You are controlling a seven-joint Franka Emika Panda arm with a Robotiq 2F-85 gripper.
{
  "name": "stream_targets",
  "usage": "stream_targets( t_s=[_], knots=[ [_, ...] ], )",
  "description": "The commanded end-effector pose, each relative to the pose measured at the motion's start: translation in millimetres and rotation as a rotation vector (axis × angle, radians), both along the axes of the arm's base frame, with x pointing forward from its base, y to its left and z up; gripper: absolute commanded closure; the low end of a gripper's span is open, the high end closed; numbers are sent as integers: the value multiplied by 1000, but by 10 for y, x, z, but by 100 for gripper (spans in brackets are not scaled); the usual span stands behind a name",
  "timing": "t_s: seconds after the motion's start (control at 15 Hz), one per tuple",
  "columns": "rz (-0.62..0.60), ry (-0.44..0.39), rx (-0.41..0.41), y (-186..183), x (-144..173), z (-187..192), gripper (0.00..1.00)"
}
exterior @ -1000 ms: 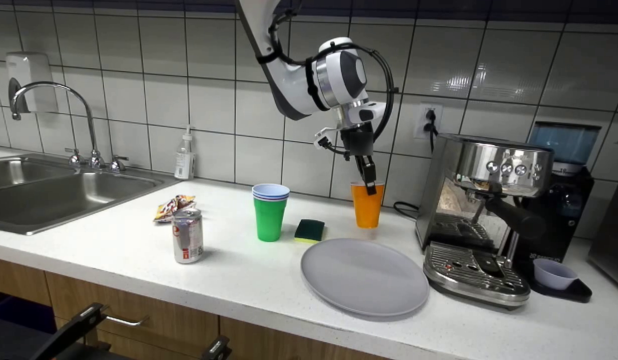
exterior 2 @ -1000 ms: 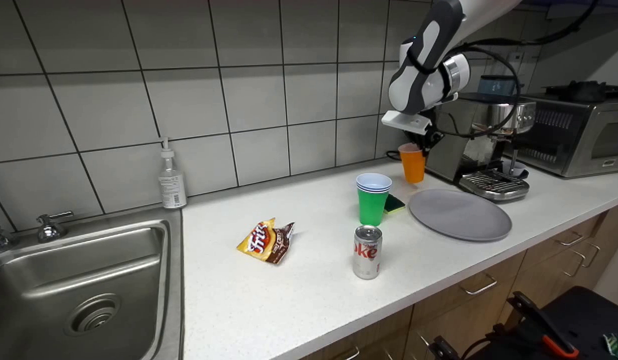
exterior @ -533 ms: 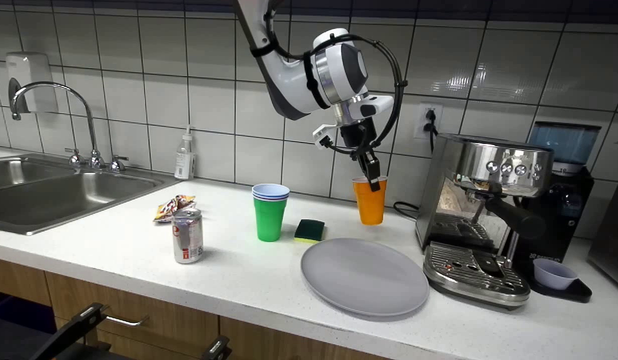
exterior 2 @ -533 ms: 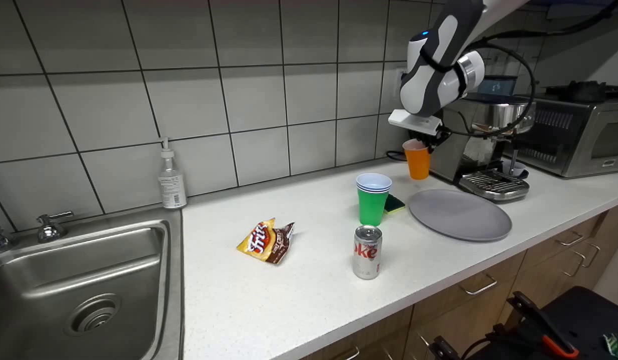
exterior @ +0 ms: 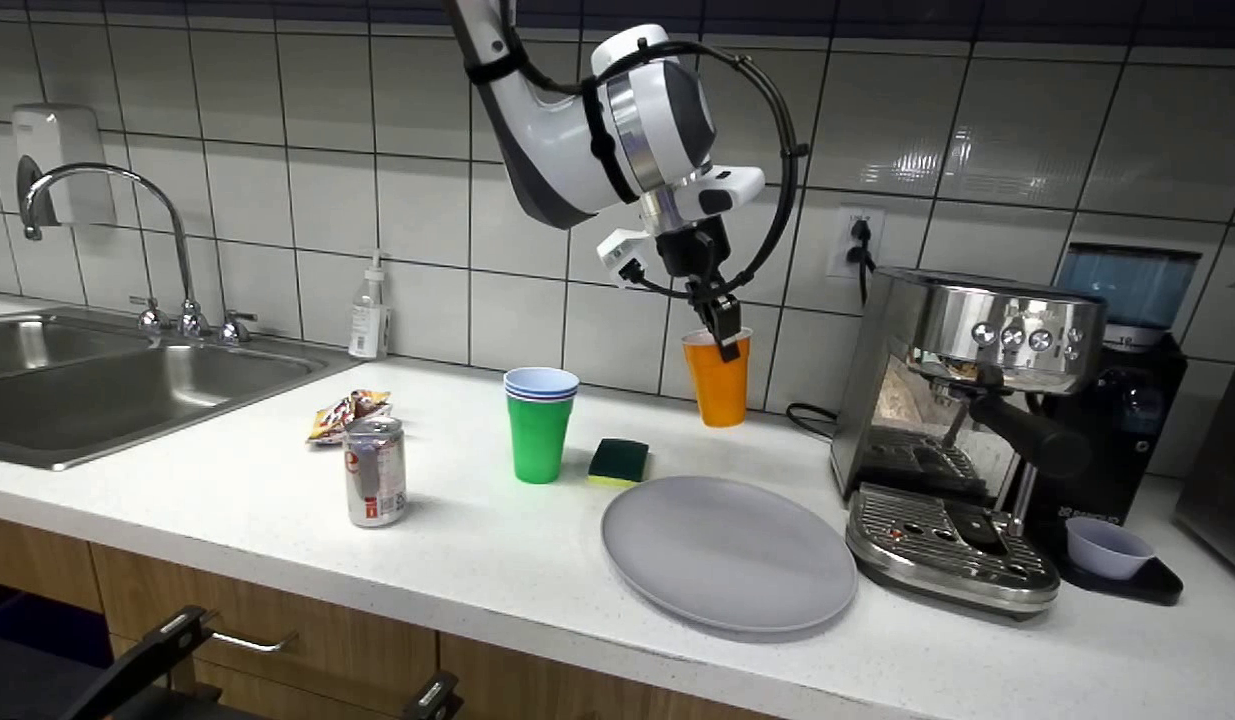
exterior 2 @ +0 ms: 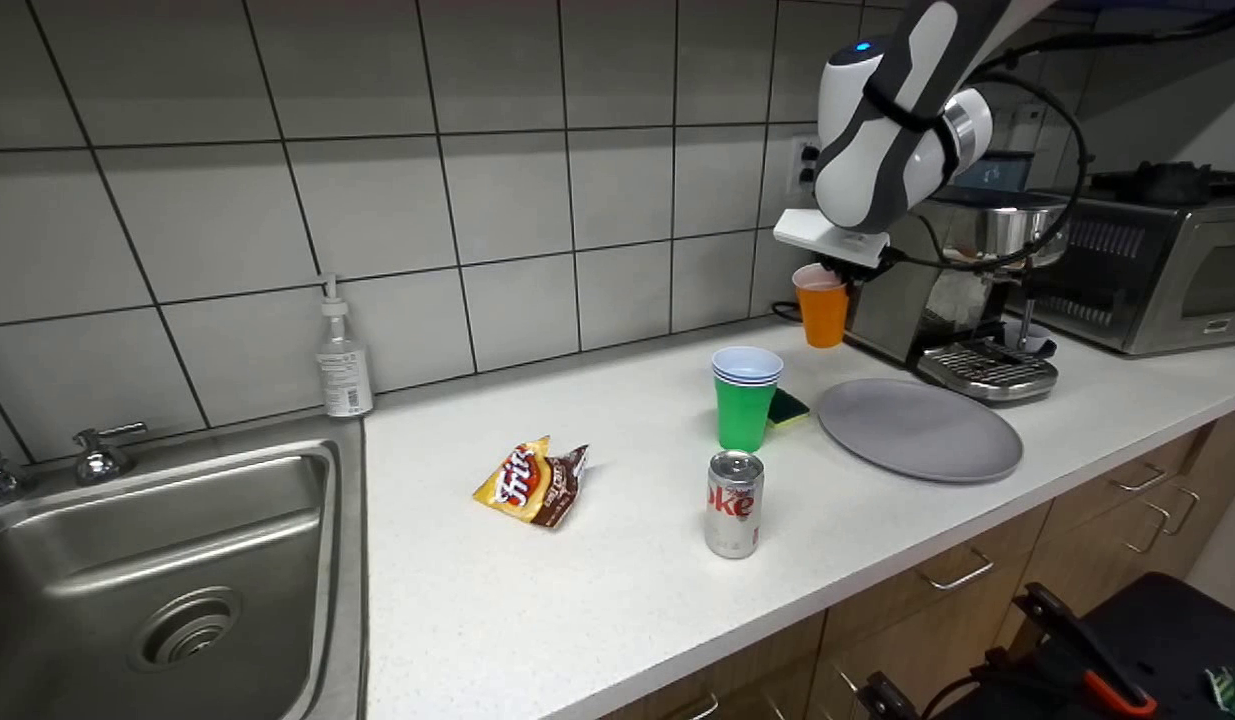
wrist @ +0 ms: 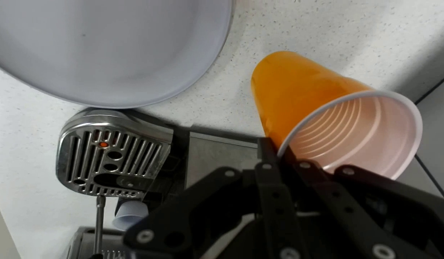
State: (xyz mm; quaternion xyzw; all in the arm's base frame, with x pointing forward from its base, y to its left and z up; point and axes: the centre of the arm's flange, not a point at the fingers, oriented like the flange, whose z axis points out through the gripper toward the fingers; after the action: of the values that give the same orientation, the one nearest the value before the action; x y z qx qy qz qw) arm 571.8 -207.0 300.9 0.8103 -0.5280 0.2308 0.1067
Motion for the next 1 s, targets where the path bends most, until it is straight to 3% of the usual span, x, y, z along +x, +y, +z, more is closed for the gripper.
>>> stream_targets(
  t_s=[0.0,0.93],
  knots=[
    [37,-42,-5,202,-249,173,99],
    [142,-95,64,700,-592,553,99]
  ],
)
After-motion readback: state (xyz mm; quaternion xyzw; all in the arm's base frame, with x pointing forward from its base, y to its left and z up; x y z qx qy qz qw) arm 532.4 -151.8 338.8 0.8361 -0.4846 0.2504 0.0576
